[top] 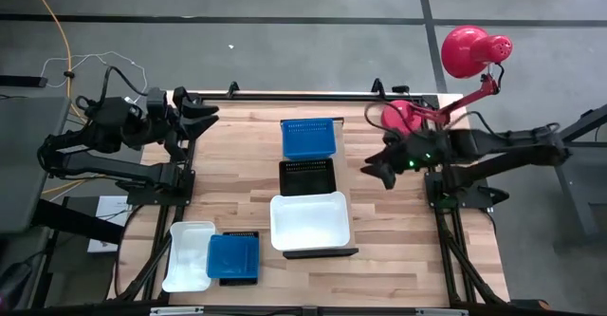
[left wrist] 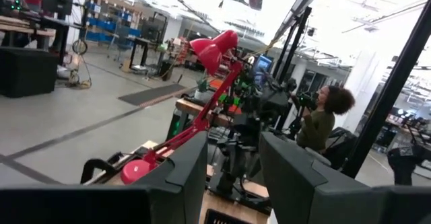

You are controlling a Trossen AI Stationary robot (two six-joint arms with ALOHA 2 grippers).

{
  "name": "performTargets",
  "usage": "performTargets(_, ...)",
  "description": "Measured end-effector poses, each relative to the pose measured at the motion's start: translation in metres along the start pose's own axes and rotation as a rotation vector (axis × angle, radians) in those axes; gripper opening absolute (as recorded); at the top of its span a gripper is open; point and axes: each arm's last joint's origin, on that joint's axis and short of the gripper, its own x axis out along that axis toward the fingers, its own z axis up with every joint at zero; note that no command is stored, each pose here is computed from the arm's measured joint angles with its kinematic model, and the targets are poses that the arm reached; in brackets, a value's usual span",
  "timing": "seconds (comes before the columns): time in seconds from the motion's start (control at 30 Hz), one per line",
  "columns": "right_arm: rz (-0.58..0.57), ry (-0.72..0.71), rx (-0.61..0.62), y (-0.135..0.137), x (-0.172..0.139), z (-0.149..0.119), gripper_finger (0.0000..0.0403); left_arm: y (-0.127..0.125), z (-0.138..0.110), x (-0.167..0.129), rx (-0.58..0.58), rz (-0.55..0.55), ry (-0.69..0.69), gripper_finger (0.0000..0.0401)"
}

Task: Stack baskets on shelf by color
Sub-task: Stack the blue bin on the blue bin on the shelf

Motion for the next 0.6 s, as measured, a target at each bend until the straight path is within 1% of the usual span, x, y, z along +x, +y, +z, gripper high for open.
performTargets(0.07, 0.023, -0.077, -0.042, 0.0, 0.002, -0.008, 0.0204, 0.0, -0.001, 0.001, 0.001, 0.001, 0.008, 0.0125)
performTargets(0.17, 0.01, -0.171, -0.138, -0.002, 0.006, -0.014, 0.0204, 0.0, -0.003, 0.004, 0.005, 0.006, 0.025, 0.0125)
performTargets(0.27, 0.018, -0.248, -0.261, 0.0, 0.009, -0.015, 0.0204, 0.0, -0.004, 0.007, 0.008, 0.008, 0.035, 0.0125)
performTargets(0.37, 0.025, -0.296, -0.383, 0.004, 0.01, -0.011, 0.0204, 0.0, -0.006, 0.01, 0.03, 0.011, 0.048, 0.0125)
performTargets(0.43, 0.028, -0.327, -0.418, 0.005, 0.009, -0.009, 0.0204, -0.001, -0.008, 0.012, 0.057, 0.014, 0.06, 0.0125)
performTargets(0.6, 0.047, -0.383, -0.454, 0.009, 0.007, -0.004, 0.0204, -0.001, -0.012, 0.017, 0.092, 0.02, 0.09, 0.0125)
